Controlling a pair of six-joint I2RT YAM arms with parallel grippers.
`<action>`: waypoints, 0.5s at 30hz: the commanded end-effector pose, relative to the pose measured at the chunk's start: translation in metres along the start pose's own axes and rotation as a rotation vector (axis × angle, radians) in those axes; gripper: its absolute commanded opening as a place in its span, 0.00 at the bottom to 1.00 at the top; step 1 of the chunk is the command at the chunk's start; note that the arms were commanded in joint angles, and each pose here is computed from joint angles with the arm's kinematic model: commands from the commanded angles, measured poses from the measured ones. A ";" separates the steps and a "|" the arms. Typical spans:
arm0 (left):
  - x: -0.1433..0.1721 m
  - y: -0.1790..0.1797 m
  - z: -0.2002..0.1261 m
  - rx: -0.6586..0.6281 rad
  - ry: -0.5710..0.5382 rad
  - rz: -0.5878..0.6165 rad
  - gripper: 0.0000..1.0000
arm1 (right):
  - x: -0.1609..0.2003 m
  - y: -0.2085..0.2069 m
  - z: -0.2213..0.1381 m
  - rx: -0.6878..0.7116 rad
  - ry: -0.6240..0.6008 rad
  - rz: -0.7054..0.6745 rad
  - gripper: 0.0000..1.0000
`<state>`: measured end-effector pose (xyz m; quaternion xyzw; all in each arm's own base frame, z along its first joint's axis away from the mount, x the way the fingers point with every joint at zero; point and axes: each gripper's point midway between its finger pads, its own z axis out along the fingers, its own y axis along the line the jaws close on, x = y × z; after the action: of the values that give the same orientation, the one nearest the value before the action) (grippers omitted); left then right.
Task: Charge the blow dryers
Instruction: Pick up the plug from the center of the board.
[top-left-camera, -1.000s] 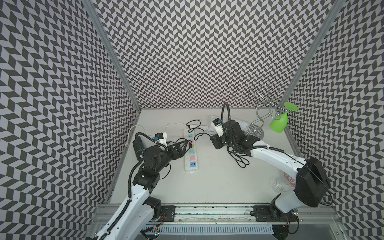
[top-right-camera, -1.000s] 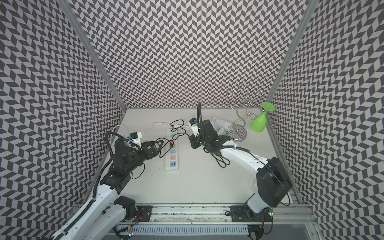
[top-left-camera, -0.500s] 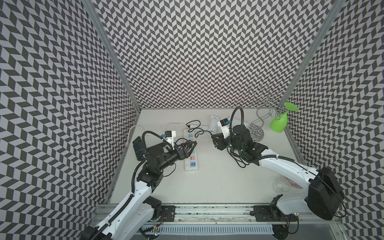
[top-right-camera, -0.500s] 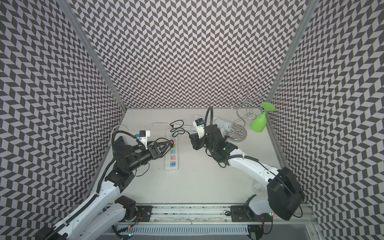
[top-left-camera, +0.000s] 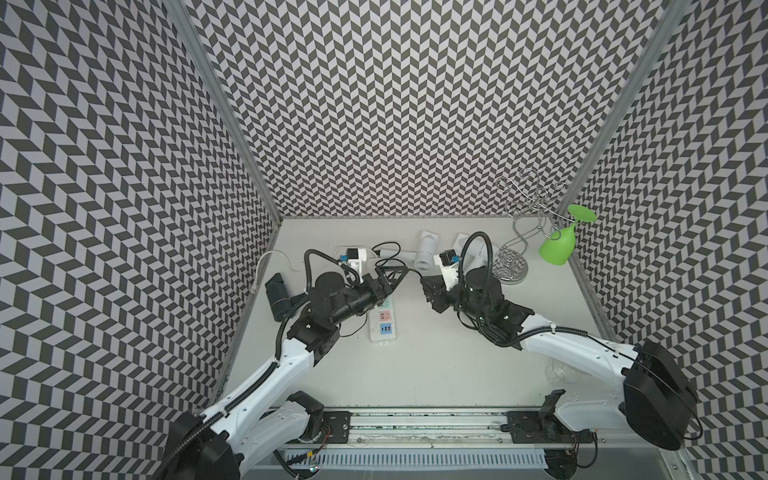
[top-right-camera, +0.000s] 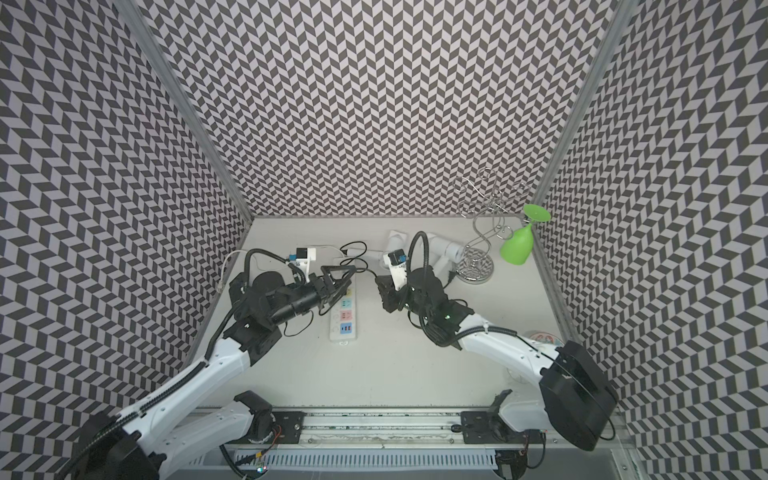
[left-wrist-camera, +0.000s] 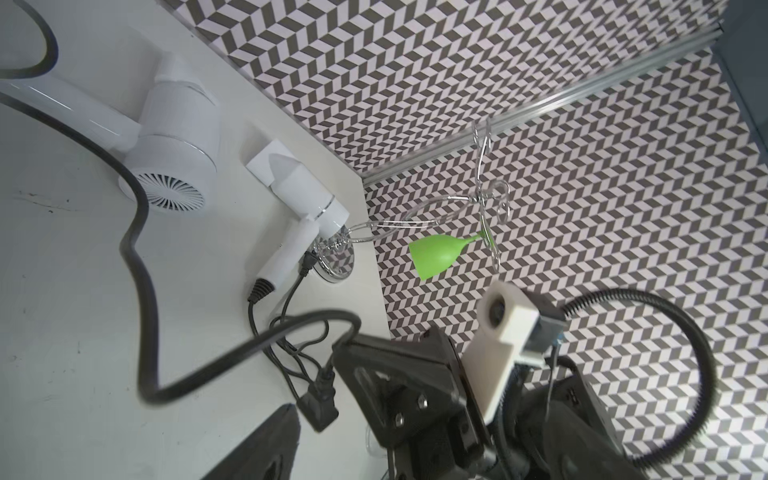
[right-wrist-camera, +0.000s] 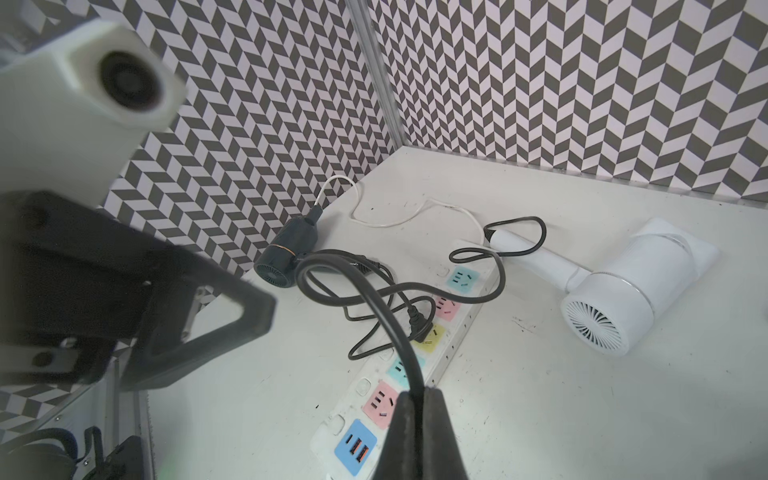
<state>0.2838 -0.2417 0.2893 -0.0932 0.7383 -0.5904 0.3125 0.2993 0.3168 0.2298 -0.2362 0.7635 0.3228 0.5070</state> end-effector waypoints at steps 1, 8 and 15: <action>0.001 0.013 0.018 -0.081 0.055 -0.090 0.87 | -0.032 0.014 -0.009 -0.030 -0.127 -0.054 0.00; -0.009 0.032 0.028 -0.156 0.056 -0.116 0.64 | -0.027 0.027 -0.009 -0.075 -0.118 -0.098 0.00; -0.014 0.038 0.020 -0.164 0.041 -0.124 0.41 | -0.021 0.019 -0.003 -0.038 -0.097 -0.095 0.00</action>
<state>0.3178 -0.2440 0.2500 -0.1504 0.7871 -0.5432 0.2507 0.2914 0.3261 0.2365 -0.2677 0.7424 0.3183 0.5252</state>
